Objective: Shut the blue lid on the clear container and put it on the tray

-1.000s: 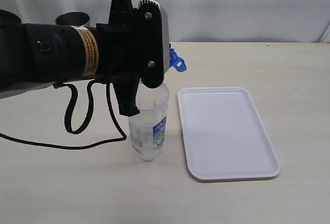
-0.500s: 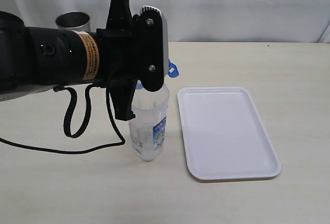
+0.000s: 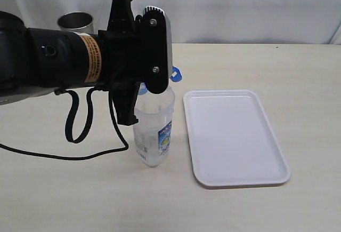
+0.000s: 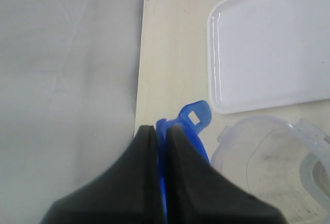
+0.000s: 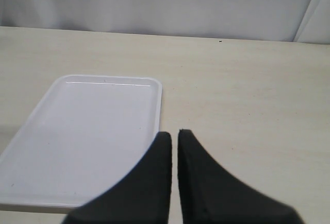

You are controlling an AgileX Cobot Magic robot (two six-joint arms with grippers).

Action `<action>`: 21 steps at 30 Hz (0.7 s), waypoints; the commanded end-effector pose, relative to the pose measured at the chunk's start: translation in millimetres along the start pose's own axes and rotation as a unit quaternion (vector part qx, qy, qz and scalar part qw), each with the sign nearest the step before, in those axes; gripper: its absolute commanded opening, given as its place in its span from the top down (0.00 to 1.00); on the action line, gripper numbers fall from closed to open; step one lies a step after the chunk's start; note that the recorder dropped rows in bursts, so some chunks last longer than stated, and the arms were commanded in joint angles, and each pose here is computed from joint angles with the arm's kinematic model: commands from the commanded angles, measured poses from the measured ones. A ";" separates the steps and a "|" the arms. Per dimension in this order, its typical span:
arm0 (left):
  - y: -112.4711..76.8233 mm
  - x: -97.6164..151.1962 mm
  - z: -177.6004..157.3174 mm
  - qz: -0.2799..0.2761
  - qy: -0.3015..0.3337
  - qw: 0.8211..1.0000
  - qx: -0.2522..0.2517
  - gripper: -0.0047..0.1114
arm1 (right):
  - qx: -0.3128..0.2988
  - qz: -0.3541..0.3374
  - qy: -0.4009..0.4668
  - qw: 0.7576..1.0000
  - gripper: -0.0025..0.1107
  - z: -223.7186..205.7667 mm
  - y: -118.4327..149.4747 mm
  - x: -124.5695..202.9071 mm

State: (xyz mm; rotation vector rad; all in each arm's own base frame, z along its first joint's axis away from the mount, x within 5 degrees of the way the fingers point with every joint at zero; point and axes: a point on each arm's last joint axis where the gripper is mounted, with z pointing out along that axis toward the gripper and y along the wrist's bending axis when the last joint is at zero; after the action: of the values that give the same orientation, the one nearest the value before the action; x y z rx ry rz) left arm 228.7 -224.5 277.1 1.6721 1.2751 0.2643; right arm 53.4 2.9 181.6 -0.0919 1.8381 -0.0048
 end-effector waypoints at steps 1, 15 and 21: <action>1.8 -5.1 -2.3 0.003 -0.024 1.000 -0.009 0.96 | -0.001 0.000 -0.008 1.000 0.94 -0.1 0.1 -0.8; 3.4 -5.9 -1.7 0.080 -0.031 0.996 -0.020 0.96 | -0.001 0.000 -0.008 1.000 0.94 -0.1 0.1 -0.8; 3.2 -4.7 -2.3 0.081 -0.022 0.996 -0.018 0.96 | -0.001 0.000 -0.008 1.000 0.94 -0.1 0.1 -0.8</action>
State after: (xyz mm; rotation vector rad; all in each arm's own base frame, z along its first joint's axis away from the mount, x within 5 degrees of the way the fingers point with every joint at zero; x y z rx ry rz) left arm 228.3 -228.0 280.8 1.7498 1.0933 0.3423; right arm 53.4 2.9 181.6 -0.0919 1.8381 -0.0048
